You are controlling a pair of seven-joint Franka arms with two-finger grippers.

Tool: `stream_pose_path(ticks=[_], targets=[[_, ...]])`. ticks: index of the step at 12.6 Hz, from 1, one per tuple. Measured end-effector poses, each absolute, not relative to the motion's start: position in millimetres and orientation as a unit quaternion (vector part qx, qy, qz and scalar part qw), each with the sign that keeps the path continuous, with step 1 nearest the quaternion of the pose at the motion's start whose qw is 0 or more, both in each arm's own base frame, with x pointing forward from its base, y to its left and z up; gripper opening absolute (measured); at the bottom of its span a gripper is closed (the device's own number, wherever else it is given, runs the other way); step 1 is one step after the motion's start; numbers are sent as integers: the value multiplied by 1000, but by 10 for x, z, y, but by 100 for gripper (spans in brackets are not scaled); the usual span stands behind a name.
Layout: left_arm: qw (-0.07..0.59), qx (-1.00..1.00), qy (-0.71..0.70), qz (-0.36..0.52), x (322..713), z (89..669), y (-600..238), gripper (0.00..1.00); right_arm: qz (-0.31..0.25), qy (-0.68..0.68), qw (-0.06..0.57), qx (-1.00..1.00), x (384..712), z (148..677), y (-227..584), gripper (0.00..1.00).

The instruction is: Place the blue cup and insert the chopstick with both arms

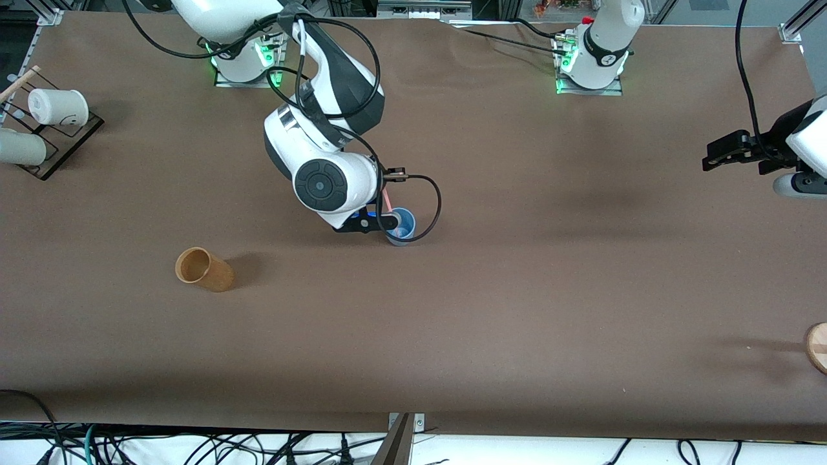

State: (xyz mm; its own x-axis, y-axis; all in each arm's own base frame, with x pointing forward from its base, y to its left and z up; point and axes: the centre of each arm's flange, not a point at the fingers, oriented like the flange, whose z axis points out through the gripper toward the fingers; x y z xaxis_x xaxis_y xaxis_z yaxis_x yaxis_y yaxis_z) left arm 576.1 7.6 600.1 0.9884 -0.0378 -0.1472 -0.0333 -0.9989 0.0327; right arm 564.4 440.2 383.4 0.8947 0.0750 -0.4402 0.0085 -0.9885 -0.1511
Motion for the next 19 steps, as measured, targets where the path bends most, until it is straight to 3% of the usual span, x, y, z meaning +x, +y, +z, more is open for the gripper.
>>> stream_pose_path(ticks=[4, 8, 15, 19], targets=[[15, 997, -18, -74, 5761, 6000, 76, 100, 205, -14, 99, -974, 5724, 3830, 4467, 48], [15, 997, -18, -74, 5762, 5998, 76, 100, 193, -15, 107, -975, 5758, 3916, 4479, 97], [15, 997, -18, -74, 5763, 5997, 74, 100, 125, -6, 99, -987, 6225, 4448, 3704, 100], [15, 997, -18, -74, 5763, 5996, 73, 100, 89, -10, 35, -995, 6500, 4558, 3008, 100]])
